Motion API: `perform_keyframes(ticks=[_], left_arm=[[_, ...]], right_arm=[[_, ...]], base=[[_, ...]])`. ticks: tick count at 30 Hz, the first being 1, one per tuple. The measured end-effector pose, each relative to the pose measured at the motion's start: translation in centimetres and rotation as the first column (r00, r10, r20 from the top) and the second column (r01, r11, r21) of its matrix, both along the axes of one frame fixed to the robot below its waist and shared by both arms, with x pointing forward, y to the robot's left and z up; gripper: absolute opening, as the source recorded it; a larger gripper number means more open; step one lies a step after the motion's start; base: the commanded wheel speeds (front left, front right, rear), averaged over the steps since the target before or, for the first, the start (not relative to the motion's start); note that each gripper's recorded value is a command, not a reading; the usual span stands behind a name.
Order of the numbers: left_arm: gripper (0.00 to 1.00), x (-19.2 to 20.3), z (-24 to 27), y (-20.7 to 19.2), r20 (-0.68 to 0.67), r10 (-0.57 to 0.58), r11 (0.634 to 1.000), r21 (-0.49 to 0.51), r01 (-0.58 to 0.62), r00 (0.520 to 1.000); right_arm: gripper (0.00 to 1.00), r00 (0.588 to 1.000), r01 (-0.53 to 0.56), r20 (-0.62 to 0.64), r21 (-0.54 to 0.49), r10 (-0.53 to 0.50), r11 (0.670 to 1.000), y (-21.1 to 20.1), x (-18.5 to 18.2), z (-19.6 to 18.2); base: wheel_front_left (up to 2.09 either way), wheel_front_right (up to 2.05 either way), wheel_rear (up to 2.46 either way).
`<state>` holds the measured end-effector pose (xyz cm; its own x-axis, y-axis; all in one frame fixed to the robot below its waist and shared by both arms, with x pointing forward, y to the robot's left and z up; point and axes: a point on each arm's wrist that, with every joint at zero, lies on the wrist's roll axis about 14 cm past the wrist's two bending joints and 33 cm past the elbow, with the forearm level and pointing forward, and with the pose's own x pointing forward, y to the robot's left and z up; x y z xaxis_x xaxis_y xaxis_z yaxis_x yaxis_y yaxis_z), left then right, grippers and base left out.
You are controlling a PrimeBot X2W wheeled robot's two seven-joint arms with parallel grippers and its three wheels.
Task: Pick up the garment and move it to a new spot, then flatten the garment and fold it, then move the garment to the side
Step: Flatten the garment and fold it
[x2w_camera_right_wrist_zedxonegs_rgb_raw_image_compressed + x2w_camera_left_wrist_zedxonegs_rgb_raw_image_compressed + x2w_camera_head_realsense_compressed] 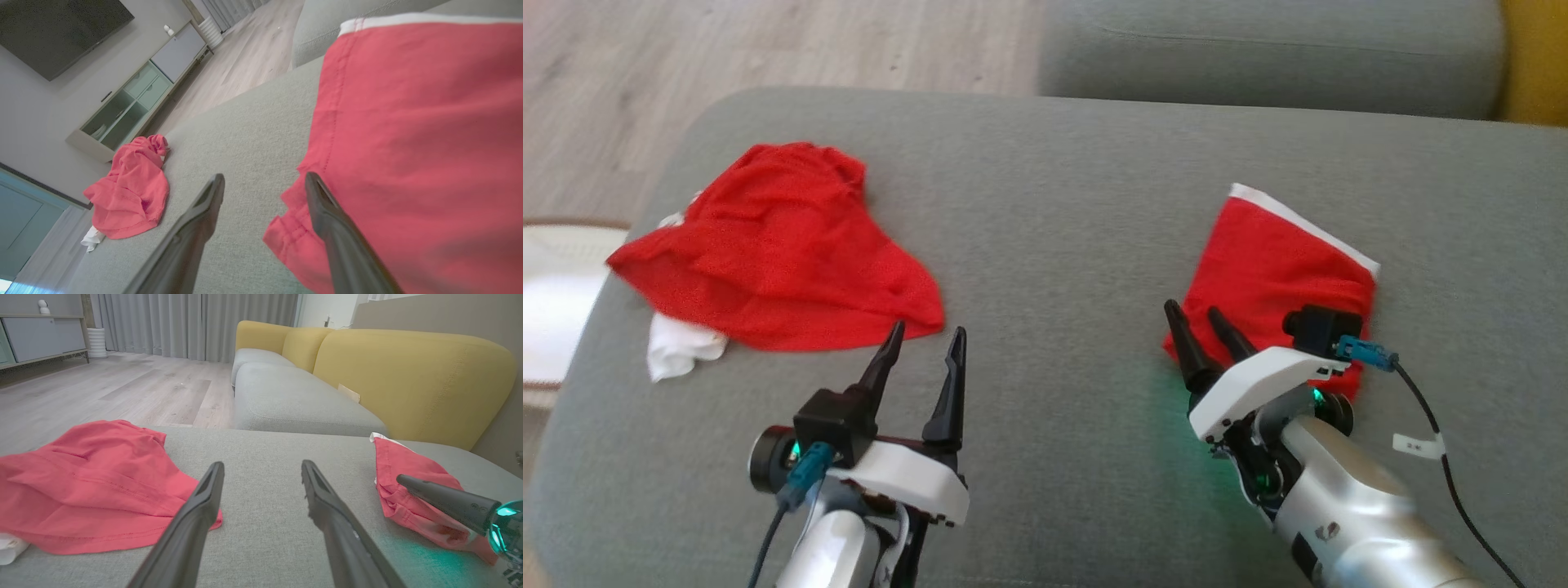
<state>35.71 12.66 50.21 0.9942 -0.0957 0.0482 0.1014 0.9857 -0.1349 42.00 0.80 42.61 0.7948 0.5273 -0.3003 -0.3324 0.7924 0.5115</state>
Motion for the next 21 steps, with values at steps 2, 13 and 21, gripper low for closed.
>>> perform_keyframes(ticks=[2,13,21], left_arm=[[1.00,0.3,0.4,-0.5,0.012,-0.017,1.000,-0.003,0.017,1.000],[1.00,1.9,2.6,-2.9,0.080,-0.082,0.996,-0.018,0.084,0.993],[1.00,2.3,4.2,-4.4,0.128,-0.119,0.992,-0.024,0.123,0.985]], right_arm=[[1.00,0.999,0.021,0.031,-0.007,-0.021,1.000,-0.8,0.1,0.4],[1.00,0.925,0.233,0.331,-0.104,-0.187,0.967,-10.8,3.3,6.6],[1.00,0.851,0.404,0.434,-0.177,-0.297,0.898,-16.5,-1.2,6.2]], base=[[0.00,0.00,0.00],[0.00,0.00,0.00],[0.00,0.00,0.00]])
